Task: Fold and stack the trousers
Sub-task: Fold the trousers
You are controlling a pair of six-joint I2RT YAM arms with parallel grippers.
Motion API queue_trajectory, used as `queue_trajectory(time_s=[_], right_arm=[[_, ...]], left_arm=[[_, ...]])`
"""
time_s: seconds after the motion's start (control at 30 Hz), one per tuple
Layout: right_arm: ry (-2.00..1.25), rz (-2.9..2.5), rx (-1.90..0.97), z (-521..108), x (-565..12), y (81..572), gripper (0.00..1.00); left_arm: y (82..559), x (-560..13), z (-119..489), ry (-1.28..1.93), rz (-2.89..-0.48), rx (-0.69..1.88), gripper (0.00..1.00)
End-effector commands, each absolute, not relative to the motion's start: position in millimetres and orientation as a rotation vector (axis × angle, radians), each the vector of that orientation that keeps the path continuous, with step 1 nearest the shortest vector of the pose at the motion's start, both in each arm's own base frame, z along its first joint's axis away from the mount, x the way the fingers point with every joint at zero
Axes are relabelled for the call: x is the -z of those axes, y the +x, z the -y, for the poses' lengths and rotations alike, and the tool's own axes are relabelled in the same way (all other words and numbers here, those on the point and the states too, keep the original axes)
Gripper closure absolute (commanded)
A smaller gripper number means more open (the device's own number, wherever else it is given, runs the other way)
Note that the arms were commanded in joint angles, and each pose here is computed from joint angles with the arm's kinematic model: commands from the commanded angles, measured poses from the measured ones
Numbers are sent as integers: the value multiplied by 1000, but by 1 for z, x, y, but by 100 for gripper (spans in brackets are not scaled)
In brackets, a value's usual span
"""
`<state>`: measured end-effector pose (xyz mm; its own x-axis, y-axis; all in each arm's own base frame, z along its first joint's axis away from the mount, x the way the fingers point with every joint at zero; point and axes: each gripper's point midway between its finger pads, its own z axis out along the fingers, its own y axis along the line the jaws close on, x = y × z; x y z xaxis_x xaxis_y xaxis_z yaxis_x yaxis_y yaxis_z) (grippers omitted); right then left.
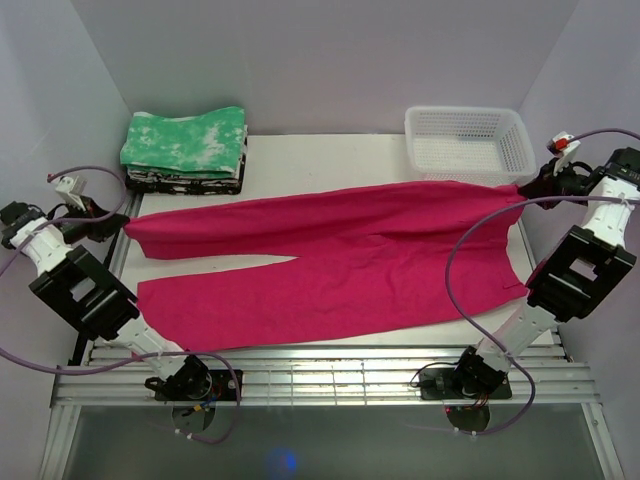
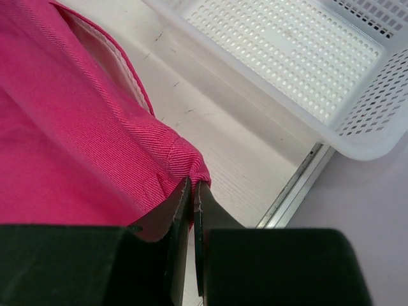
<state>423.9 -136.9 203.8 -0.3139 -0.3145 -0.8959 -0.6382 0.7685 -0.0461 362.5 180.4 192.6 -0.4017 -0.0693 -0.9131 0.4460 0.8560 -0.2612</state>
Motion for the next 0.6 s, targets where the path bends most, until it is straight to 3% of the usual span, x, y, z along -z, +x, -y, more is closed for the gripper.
queue_trajectory(time_s=[0.0,0.27,0.57], right_arm=[[-813,-1867,-349,144,-217,391,92],[-990,-1861,-310,148,-197,329,92],[-1270,-1957,-285,141,-111,252,92]], left_arm=[[325,-213,-170,388,-1836,510,100],[261,-194,-172,353,-1894,435,100],[180,-98,-130,720,-2130,369,100]])
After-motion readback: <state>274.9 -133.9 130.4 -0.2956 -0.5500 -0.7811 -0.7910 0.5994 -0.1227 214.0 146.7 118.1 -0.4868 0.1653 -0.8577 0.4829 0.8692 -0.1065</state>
